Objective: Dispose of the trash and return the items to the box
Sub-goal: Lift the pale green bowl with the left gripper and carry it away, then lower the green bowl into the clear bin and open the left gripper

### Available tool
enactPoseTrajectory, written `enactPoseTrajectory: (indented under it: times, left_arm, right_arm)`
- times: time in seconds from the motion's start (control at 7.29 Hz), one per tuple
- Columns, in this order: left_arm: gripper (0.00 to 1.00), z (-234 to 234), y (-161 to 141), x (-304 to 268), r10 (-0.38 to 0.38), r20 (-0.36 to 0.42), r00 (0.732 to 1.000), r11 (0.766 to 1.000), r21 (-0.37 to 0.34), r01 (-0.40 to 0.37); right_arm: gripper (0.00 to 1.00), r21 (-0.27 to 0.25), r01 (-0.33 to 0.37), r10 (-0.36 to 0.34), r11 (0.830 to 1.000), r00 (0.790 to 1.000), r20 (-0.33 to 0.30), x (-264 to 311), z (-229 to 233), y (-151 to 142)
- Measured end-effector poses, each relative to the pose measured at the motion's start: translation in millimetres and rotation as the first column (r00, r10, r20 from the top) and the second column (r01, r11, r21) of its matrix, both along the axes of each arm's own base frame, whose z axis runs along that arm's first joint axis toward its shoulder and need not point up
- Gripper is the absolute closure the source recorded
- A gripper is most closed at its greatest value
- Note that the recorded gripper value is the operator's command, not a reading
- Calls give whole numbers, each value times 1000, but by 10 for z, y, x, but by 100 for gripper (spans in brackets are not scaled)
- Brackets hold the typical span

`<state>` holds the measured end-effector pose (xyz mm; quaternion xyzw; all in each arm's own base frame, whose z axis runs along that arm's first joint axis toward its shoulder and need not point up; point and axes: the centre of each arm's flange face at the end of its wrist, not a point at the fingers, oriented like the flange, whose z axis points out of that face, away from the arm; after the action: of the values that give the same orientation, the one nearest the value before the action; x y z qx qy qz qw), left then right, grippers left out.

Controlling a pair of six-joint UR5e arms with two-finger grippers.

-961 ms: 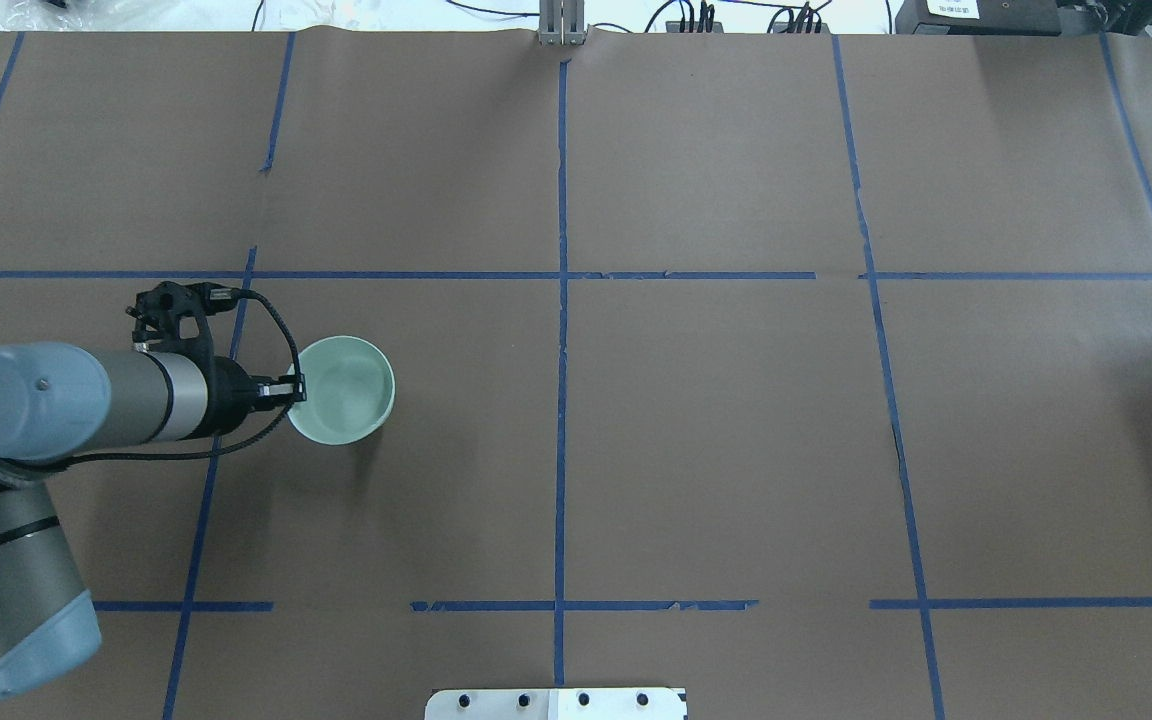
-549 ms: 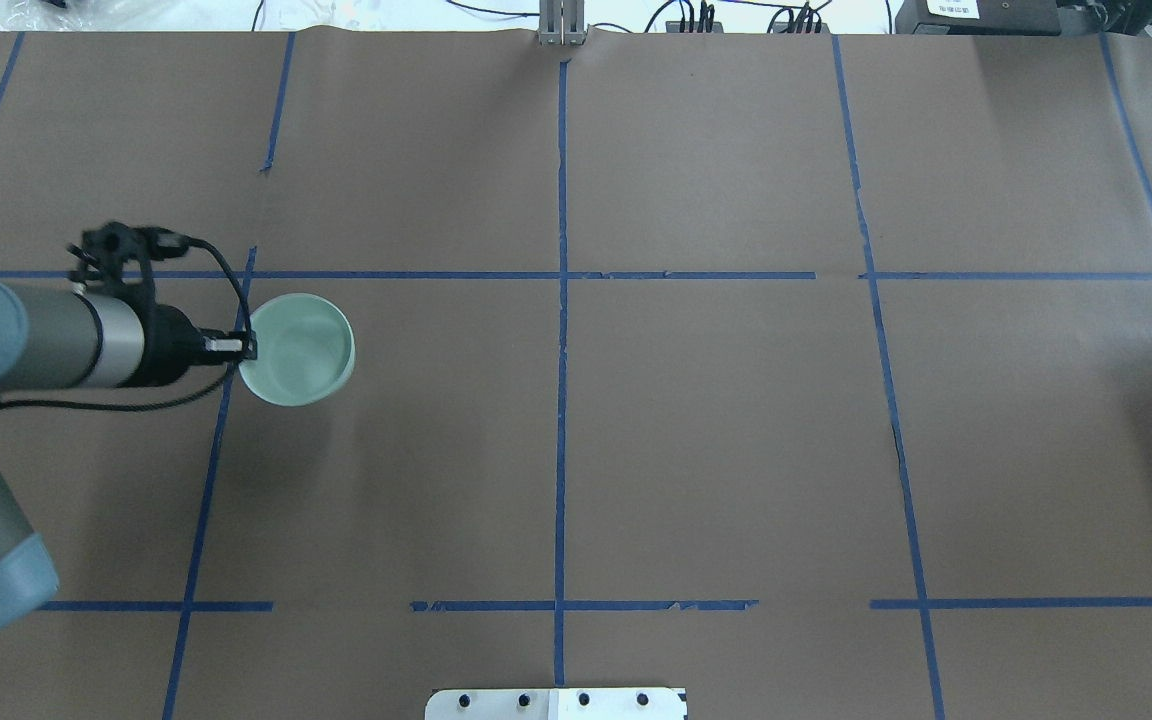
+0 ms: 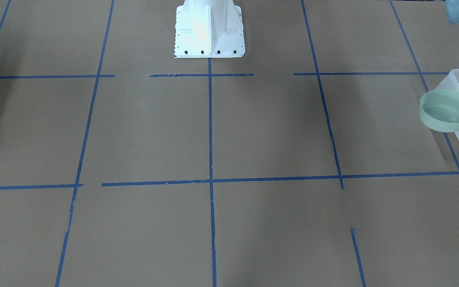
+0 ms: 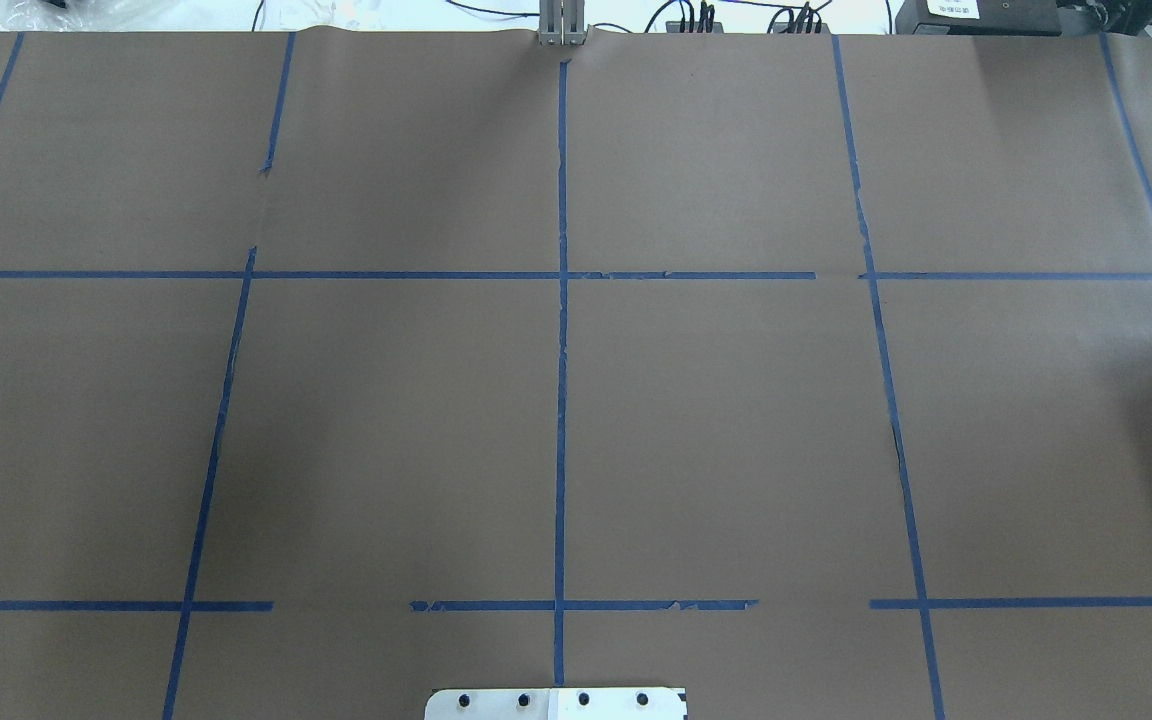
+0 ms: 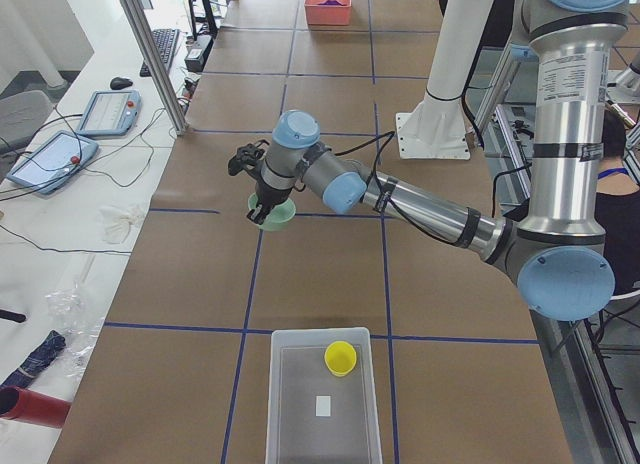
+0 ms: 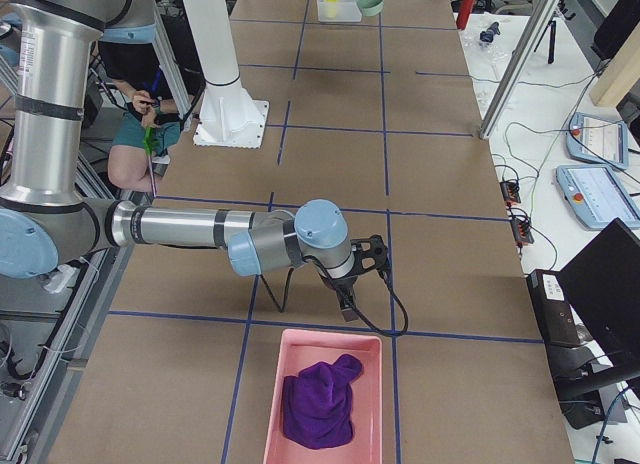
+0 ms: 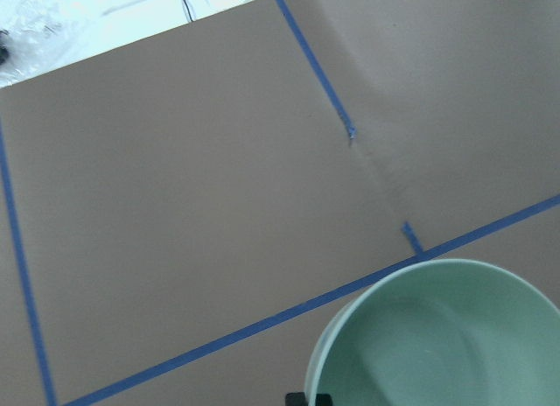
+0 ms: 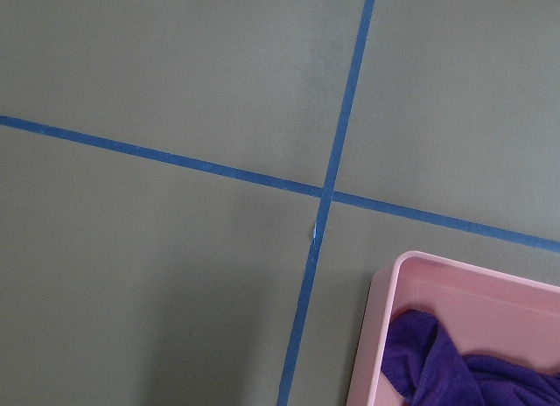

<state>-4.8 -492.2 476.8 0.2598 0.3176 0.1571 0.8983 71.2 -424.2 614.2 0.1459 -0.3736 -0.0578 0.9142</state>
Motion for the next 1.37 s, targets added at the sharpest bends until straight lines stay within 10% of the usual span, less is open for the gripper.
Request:
enactPoseTrajectory:
  times: [0.41,1.1,1.24,1.37]
  left_arm:
    - [100,1417,30,-1169,109,106,988,994,-1,-109]
    - [100,2997,740,-1242,119,108,987,993,13,-121]
    - [97,3184,917,-1218,117,109,987,993,17,-120]
    - [69,3295,1021,-1202,116,109,987,993,16,-119]
  right_arm:
    - [0,7,7,-7,1000,1000,-1,-17,-19,-20]
    - [0,15,17,-17,1000,1000,-3,-57,-47,-55]
    - [0,16,17,-17,1000,1000,-3,-57,-49,-57]
    - [0,16,18,-18,1000,1000,-3,-60,-52,-59]
